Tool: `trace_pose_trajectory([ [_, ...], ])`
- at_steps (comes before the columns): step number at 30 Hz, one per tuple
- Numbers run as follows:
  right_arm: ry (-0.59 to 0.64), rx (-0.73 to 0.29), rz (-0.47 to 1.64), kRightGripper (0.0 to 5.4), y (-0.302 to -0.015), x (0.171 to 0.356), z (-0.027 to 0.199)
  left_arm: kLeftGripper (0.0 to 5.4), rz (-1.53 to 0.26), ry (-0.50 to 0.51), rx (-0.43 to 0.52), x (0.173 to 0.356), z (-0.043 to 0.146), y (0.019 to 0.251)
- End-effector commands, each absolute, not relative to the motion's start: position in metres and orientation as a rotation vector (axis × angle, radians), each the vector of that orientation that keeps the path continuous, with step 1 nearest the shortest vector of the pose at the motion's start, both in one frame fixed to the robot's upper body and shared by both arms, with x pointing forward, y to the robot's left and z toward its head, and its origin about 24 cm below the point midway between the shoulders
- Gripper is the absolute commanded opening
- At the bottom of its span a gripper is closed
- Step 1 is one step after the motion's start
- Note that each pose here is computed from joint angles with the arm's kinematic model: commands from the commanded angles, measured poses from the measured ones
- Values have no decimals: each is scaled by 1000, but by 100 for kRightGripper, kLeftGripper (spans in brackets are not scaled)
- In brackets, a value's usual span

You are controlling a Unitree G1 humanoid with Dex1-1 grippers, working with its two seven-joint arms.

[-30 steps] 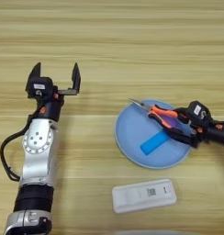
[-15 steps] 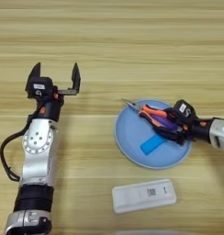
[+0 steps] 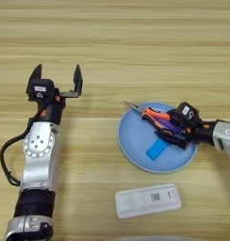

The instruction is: Move the objects on the table

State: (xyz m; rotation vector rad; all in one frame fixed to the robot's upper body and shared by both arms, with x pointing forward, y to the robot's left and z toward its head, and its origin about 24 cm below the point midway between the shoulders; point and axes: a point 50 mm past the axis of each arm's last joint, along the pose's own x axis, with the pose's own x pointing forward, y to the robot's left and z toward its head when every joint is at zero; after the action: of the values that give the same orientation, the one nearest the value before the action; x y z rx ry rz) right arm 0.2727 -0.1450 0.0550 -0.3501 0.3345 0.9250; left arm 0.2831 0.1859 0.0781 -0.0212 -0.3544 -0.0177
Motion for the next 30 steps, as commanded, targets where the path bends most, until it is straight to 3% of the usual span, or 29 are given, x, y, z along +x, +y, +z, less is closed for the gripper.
trace_pose_trajectory([
  [1, 270, -362, 921, 481, -145, 277, 73, 540, -19, -365, -23, 285, 80, 184],
  [7, 165, -359, 941, 538, -146, 271, 100, 540, -21, -362, -22, 284, 79, 184],
  [14, 39, -363, 1025, 538, -147, 254, 128, 540, -23, -360, -22, 284, 79, 184],
  [19, -43, -350, 1050, 538, -154, 244, 134, 540, -31, -359, -17, 284, 79, 184],
  [26, -200, -253, 867, 538, -172, 248, 142, 540, -245, -384, 32, 275, 90, 172],
  [30, -288, -191, 709, 538, -179, 253, 148, 540, -446, -399, 34, 261, 99, 157],
])
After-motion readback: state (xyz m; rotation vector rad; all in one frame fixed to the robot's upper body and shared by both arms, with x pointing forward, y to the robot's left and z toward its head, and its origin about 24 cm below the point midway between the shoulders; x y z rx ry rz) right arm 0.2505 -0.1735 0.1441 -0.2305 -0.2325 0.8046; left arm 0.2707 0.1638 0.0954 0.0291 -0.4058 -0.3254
